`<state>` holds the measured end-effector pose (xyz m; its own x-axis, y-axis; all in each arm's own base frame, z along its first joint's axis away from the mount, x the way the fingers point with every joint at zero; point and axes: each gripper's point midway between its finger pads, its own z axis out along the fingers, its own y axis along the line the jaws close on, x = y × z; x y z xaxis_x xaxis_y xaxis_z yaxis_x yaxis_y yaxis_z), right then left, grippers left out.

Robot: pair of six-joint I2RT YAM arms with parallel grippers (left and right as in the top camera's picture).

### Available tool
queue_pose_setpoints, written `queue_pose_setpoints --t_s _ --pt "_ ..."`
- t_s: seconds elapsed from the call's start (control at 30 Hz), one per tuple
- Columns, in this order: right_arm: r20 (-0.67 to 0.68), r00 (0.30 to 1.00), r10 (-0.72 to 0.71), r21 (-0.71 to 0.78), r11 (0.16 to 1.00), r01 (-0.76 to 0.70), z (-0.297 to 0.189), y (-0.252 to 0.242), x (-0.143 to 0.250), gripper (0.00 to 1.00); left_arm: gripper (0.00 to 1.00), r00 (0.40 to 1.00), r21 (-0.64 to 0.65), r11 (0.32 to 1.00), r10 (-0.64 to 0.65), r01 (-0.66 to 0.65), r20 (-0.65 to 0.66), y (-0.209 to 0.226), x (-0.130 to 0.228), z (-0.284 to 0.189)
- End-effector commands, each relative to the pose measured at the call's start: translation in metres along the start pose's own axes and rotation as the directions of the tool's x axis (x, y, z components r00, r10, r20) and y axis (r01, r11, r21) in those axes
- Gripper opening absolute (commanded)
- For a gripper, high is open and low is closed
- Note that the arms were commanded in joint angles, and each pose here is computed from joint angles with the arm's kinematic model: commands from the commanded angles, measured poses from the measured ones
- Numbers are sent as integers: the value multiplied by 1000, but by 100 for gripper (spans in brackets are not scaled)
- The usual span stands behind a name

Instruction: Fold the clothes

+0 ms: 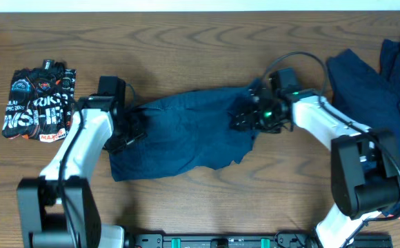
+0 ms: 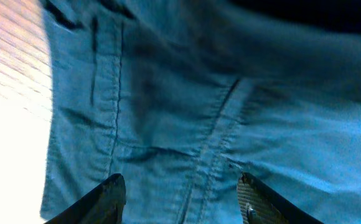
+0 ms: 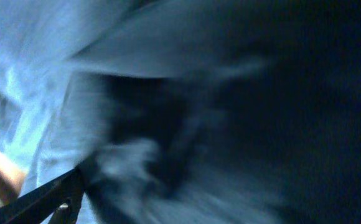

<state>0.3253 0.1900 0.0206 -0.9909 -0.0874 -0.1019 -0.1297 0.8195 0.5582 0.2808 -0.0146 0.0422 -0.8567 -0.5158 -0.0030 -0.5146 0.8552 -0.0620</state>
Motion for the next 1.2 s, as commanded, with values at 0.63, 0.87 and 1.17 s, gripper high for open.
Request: queue_pose_setpoints --t_s 0.63,0.87,1.17 --pt "375 925 -63 253 967 -37 -120 23 -107 59 59 998 -181 983 9 -21 -64 25 -3 42" --pt "274 961 -39 450 889 -92 -139 -8 -72 65 59 998 -182 983 11 -21 -58 25 -4 42" --pt "-51 985 166 480 869 -121 -79 -54 33 45 59 998 -182 983 10 -21 -58 25 -4 42"
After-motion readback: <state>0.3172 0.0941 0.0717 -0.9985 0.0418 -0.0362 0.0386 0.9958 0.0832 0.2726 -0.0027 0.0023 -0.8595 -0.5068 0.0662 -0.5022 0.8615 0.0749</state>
